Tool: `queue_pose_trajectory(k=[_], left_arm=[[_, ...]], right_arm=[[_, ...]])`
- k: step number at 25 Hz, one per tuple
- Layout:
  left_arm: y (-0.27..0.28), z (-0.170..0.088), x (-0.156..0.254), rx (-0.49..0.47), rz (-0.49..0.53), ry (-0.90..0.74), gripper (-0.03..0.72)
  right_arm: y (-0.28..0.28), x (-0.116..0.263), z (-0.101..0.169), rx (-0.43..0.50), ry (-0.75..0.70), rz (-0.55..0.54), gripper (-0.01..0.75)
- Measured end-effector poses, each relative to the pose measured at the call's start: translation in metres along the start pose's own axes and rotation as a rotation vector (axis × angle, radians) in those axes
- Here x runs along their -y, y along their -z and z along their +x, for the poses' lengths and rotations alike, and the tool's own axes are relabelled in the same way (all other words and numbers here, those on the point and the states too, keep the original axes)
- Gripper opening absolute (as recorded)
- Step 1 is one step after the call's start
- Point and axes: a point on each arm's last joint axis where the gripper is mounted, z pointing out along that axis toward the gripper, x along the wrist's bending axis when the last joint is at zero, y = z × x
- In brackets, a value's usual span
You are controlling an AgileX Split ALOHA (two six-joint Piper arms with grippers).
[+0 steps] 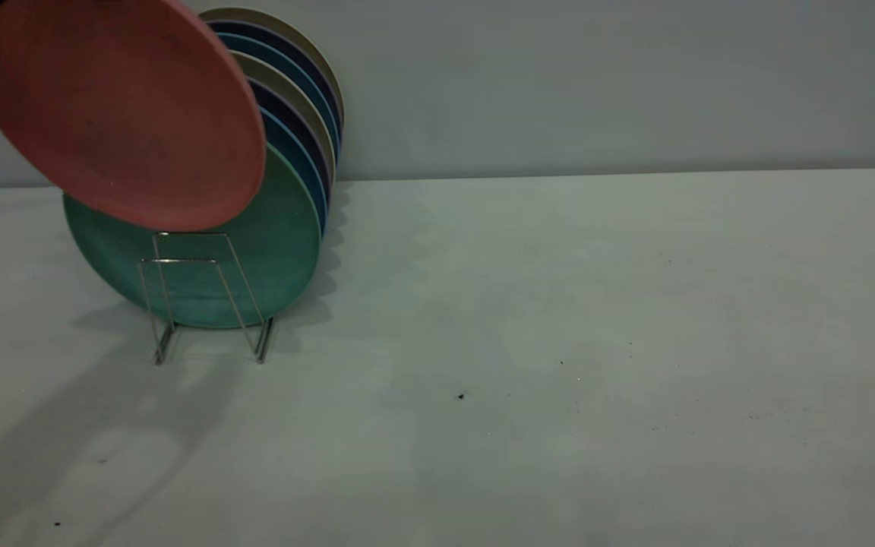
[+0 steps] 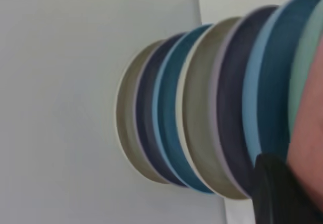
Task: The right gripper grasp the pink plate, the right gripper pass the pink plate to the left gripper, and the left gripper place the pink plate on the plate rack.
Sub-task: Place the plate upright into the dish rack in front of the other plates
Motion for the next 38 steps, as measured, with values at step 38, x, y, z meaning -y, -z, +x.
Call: queue_pose_trajectory(k=[38], left_arm=[[-0.036,-0.021,0.006,0.114,-0.009,0.030,0.052]], right_arm=[[0.001,0.002,-0.001,0.034,-0.024,-0.010,0.218]])
